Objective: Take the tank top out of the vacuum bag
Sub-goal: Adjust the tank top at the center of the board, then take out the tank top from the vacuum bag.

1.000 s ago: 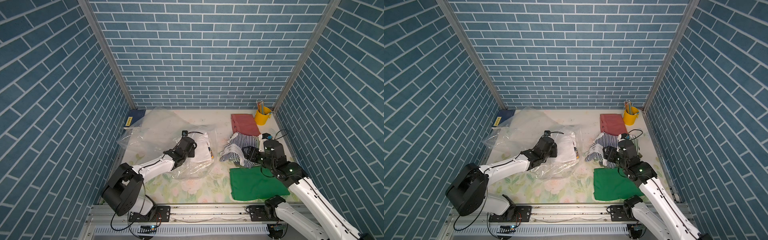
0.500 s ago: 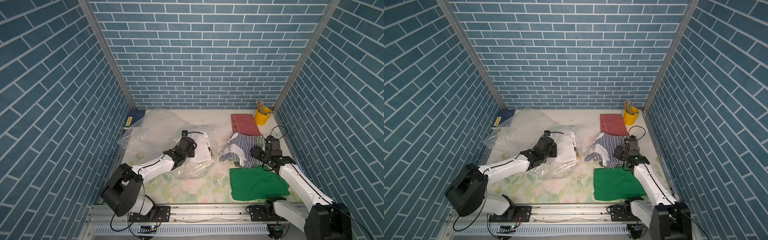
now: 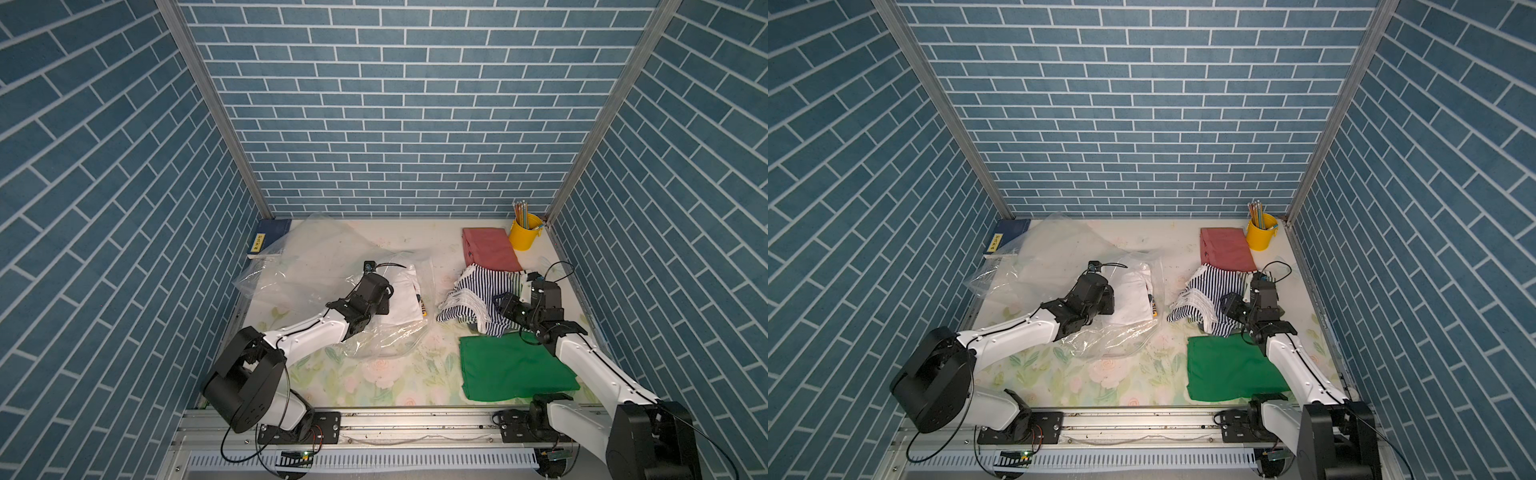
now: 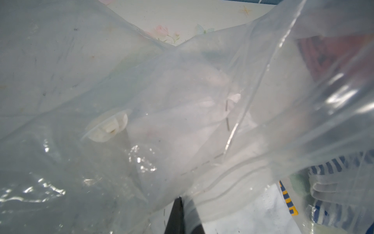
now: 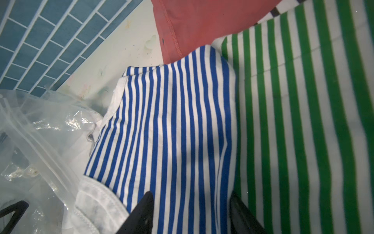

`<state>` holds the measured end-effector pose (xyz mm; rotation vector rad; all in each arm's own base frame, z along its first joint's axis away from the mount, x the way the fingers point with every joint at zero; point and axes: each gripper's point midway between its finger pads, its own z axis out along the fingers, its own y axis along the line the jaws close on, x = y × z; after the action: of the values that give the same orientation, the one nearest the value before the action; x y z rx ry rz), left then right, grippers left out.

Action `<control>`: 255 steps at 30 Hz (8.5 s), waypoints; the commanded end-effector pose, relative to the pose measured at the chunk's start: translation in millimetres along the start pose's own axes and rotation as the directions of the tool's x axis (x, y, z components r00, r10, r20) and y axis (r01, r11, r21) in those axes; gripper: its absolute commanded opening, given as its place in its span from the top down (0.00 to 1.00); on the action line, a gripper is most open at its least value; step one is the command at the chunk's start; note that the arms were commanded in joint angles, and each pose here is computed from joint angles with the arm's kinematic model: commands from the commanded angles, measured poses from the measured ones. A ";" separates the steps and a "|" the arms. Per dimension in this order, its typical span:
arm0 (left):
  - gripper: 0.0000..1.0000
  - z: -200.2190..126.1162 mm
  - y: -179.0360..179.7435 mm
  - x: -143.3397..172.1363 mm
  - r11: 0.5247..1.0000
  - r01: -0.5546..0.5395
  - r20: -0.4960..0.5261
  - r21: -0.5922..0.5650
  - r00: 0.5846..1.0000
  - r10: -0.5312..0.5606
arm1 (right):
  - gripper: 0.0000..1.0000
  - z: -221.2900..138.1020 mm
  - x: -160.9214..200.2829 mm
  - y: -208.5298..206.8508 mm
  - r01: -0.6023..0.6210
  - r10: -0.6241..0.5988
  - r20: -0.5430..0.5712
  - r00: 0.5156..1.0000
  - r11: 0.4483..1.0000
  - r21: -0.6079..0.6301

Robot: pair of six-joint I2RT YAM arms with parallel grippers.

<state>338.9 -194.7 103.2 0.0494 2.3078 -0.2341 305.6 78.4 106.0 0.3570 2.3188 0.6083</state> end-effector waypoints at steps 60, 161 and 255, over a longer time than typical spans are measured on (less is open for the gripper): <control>1.00 -24.7 33.5 -11.5 0.997 0.013 0.100 -0.080 0.995 -0.005 | 1.00 -74.2 -179.1 154.3 0.223 -0.177 0.181 0.967 0.935 -0.274; 1.00 -15.4 31.1 -7.8 0.998 0.000 0.095 -0.064 0.995 0.007 | 1.00 -16.3 -4.5 101.6 0.786 -0.783 -0.077 0.618 0.614 0.066; 1.00 -22.9 2.1 14.1 0.995 0.003 -0.083 0.096 0.997 0.005 | 0.36 -3.7 5.8 163.6 0.184 -0.127 0.165 0.978 0.898 -0.400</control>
<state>317.5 -187.6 107.0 0.0888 2.3322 -0.3342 305.7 188.1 177.3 -0.0076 2.0763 0.8506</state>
